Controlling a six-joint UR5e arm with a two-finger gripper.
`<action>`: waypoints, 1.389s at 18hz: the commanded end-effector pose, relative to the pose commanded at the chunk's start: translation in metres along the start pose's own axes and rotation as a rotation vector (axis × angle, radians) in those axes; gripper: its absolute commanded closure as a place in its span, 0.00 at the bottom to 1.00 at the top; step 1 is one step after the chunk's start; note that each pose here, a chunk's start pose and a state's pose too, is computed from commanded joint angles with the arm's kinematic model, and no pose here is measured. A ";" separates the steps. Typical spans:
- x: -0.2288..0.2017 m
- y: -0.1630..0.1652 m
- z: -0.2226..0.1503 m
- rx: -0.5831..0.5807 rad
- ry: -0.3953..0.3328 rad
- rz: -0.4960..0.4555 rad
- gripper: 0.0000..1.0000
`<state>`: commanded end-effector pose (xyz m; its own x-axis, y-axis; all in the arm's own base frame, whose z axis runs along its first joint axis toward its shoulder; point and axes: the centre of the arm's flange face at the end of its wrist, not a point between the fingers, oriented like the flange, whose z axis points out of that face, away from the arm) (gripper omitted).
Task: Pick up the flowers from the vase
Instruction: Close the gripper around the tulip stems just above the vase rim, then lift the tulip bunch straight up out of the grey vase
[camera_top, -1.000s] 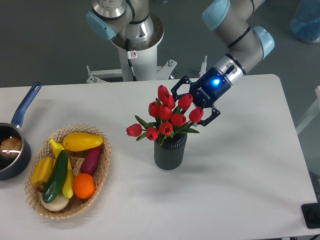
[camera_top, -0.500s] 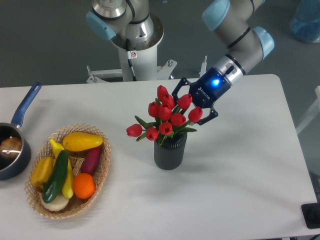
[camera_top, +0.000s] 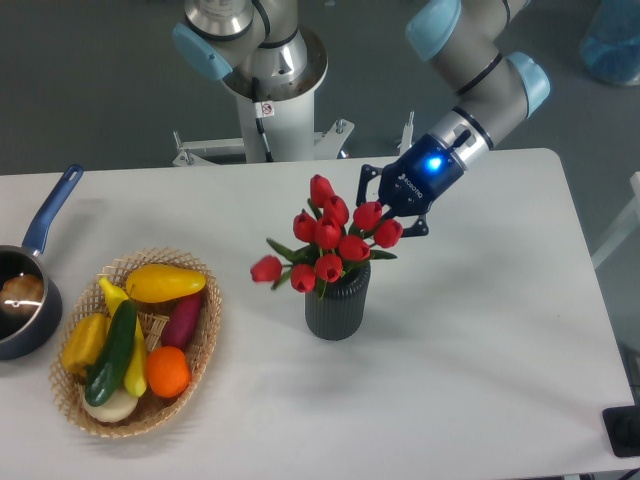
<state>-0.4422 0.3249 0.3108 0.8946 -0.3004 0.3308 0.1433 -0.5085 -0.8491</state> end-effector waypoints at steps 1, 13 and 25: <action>0.000 0.000 -0.001 0.001 -0.001 -0.004 0.97; -0.007 -0.023 -0.017 0.013 -0.037 0.003 1.00; 0.001 -0.093 -0.049 -0.030 -0.104 -0.047 1.00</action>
<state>-0.4756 0.3322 0.4108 0.9266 -0.1910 0.3240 0.1748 -0.5441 -0.8206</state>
